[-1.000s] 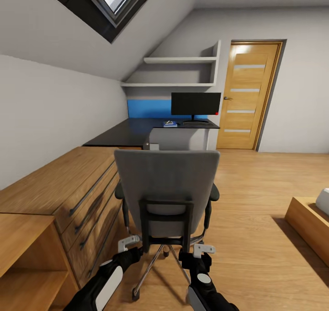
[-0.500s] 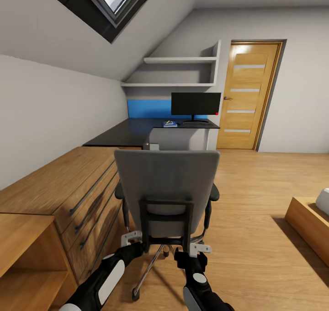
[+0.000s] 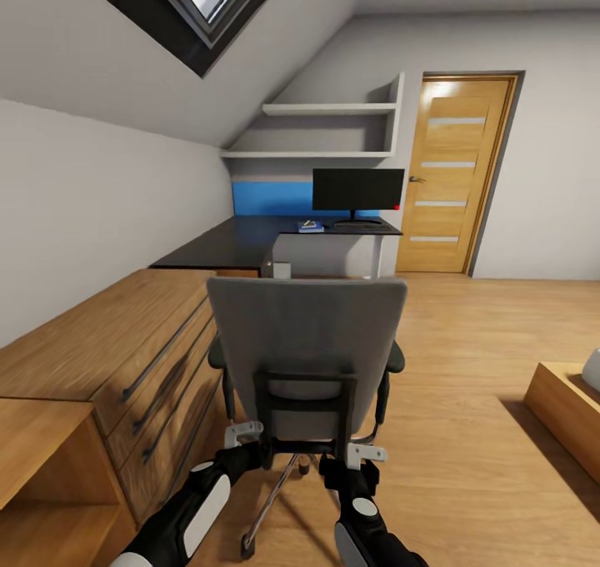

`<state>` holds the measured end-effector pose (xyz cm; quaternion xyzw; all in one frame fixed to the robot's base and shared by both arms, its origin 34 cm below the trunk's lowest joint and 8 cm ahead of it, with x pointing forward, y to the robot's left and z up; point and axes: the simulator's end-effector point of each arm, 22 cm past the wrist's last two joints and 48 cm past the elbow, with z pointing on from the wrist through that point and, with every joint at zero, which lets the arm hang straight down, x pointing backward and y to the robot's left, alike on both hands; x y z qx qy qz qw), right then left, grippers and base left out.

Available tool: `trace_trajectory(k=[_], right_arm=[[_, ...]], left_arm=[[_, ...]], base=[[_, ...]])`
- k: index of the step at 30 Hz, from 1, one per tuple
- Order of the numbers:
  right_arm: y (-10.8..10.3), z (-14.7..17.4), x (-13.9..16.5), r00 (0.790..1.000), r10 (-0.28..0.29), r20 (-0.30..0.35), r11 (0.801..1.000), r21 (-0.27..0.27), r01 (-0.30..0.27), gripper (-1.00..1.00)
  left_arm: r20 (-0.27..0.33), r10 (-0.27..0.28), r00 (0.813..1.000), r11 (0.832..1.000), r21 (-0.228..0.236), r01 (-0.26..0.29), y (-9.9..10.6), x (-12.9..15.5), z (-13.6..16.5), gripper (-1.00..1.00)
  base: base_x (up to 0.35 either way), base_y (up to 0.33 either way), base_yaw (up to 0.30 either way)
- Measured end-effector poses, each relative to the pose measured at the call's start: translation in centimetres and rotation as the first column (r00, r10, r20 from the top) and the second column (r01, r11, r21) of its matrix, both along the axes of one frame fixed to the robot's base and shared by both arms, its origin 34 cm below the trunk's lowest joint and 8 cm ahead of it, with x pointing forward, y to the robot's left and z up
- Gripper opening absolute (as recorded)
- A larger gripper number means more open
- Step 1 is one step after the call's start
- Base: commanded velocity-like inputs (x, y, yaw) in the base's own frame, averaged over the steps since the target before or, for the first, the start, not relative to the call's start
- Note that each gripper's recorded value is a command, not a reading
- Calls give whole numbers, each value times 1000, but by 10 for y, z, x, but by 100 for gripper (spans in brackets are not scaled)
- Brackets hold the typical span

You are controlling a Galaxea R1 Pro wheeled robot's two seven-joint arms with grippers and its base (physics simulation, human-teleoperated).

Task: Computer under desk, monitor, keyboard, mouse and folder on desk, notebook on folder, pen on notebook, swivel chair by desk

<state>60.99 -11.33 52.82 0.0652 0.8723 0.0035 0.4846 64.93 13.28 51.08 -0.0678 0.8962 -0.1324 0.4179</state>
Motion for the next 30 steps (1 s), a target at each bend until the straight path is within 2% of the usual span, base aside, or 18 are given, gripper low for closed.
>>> trace_trajectory(k=[11,19,30], right_arm=[[-1,1,0,1000,-3,2,1000,2,3,100],[-1,2,1,1000,-4,3,1000,1,4,100],[-1,0,0,1000,-3,-4,1000,-1,3,100]], left_arm=[[1,0,1000,1000,12,0,1,0,0,100],[1,-1,1000,1000,11,1,0,0,0,100],[1,-5,1000,1000,9,4,-1,0,0,100]], base=[[32,6,0],[236,89,0],[129,14,0]])
